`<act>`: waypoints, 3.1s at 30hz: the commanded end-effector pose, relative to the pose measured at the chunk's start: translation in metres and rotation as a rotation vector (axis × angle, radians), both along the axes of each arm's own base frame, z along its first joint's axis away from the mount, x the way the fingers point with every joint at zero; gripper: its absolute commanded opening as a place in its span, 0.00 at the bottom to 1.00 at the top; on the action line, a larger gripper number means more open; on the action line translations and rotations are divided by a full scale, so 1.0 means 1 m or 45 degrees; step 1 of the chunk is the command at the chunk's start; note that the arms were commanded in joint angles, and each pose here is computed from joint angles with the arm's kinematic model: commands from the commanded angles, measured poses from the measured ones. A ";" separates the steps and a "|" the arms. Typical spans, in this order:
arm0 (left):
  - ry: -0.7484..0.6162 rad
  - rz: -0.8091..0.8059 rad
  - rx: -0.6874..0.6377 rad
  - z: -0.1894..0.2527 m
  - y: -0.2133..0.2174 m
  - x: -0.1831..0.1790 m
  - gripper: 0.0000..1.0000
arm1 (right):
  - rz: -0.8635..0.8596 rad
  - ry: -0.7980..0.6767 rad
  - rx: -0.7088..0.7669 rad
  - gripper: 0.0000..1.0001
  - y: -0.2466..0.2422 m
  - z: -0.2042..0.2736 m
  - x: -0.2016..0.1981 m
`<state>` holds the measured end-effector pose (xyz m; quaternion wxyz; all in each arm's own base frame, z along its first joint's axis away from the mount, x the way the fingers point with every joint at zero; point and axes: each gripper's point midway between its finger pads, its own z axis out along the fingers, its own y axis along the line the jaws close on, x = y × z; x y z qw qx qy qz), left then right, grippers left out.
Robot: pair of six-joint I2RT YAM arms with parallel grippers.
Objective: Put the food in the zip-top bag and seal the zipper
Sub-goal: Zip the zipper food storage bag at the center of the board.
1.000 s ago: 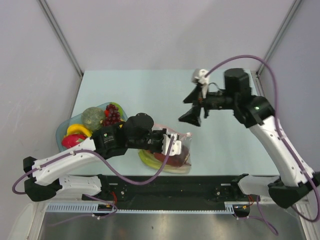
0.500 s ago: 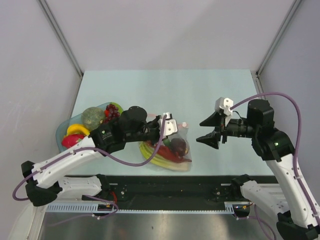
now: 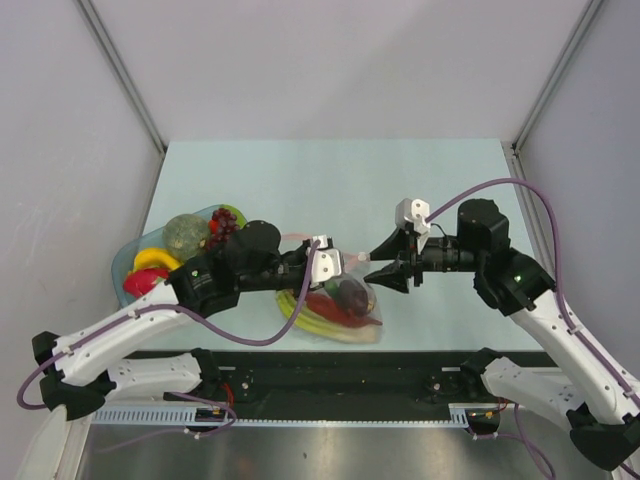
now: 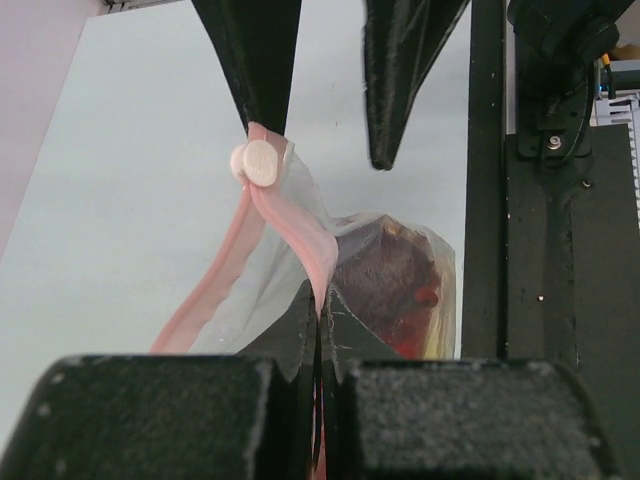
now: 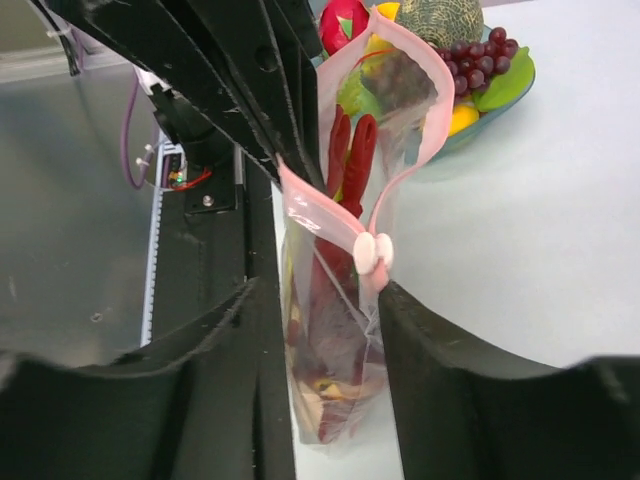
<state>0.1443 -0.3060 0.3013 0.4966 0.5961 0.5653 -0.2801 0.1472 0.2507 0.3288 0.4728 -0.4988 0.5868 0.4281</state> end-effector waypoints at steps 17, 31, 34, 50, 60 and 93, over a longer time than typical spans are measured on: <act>-0.086 -0.065 -0.105 0.026 0.001 -0.007 0.33 | -0.019 -0.036 0.022 0.00 0.010 0.003 0.008; -0.138 -0.208 -0.096 0.090 -0.013 -0.014 0.59 | 0.004 -0.221 0.019 0.00 0.005 0.019 -0.005; -0.104 -0.257 -0.082 0.087 -0.026 -0.015 0.57 | 0.005 -0.225 0.011 0.00 0.005 0.020 -0.006; -0.019 -0.320 0.041 0.051 -0.038 -0.018 0.20 | 0.003 -0.262 0.017 0.00 0.005 0.025 -0.012; 0.012 -0.167 0.156 0.012 0.004 0.005 0.02 | -0.049 -0.298 0.016 0.00 -0.004 0.028 -0.011; -0.130 0.327 0.379 -0.024 0.154 0.073 0.00 | -0.361 -0.323 -0.018 0.00 -0.057 0.044 0.035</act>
